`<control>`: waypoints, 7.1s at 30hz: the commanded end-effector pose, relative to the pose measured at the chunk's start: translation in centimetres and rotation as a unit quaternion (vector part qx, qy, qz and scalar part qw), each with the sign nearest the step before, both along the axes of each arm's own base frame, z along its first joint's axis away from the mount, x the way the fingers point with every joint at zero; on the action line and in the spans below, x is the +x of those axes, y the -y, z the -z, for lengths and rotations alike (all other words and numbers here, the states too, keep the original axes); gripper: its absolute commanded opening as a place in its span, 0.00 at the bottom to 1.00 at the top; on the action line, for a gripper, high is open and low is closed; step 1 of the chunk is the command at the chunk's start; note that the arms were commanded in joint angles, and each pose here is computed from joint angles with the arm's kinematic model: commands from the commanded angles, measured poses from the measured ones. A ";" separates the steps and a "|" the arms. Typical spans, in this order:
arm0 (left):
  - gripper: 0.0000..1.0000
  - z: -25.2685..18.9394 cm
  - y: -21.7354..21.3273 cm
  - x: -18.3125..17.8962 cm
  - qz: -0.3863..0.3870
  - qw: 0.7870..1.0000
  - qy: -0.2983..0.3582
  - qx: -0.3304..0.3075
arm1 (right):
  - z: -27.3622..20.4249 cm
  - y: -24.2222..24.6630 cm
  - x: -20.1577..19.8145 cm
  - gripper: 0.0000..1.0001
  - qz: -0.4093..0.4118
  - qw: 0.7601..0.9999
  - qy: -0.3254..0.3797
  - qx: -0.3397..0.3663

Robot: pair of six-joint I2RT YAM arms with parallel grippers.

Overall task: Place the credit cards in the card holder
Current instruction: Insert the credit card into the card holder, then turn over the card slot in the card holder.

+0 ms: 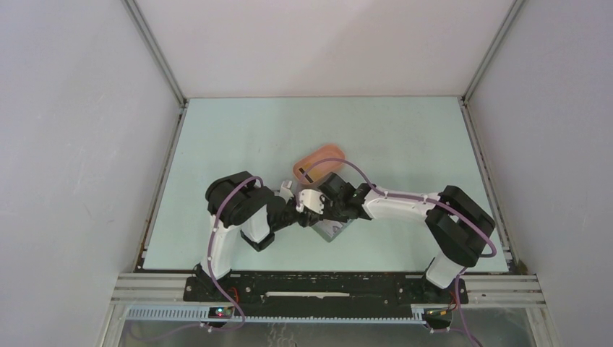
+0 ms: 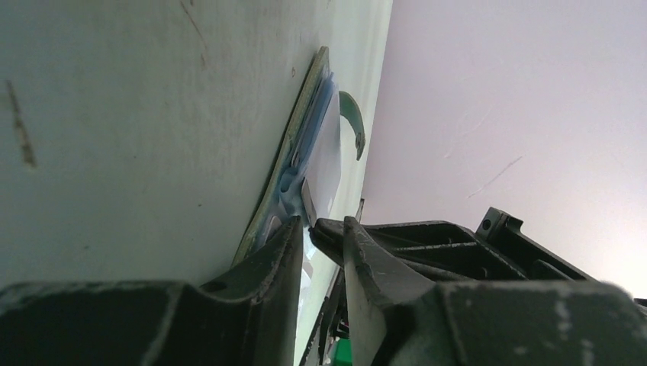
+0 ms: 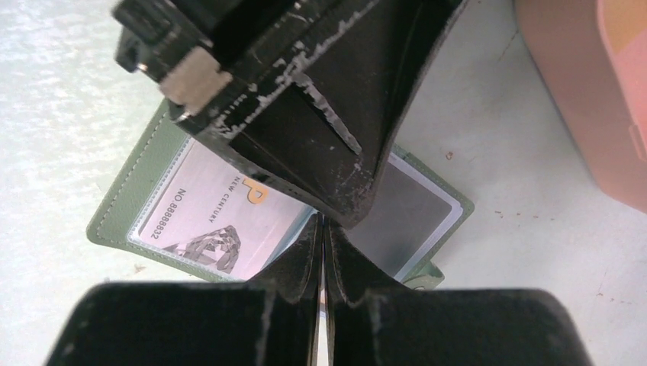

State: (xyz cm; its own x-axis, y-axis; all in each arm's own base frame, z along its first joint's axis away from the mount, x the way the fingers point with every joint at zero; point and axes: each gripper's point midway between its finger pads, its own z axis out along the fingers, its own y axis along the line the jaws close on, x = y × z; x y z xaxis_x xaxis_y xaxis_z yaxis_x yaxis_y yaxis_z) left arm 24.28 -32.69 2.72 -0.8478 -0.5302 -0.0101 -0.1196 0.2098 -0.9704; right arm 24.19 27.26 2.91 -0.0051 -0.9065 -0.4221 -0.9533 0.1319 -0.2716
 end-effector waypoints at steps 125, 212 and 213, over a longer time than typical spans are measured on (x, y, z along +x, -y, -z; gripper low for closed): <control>0.42 -4.2 0.9 -0.5 0.072 0.947 0.230 0.212 | 0.4 7.4 3.6 0.54 0.290 0.881 -0.354 0.120; 0.46 -8.2 -5.4 -1.8 -0.017 0.923 0.304 0.235 | -4.8 4.2 0.7 0.44 0.216 0.840 -0.448 0.217; 0.46 -8.1 -5.3 -1.8 -0.016 0.924 0.302 0.233 | -4.8 4.2 0.7 0.44 0.216 0.840 -0.448 0.217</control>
State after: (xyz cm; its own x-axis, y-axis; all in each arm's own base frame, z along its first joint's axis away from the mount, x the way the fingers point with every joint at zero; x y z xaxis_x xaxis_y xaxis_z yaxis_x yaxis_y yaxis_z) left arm 22.79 -26.95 10.56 -0.5932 -0.3428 -0.7285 0.3922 0.6671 -0.6333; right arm 24.26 22.53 5.49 -0.8085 -0.5095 -0.2947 -0.5440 0.4557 0.7046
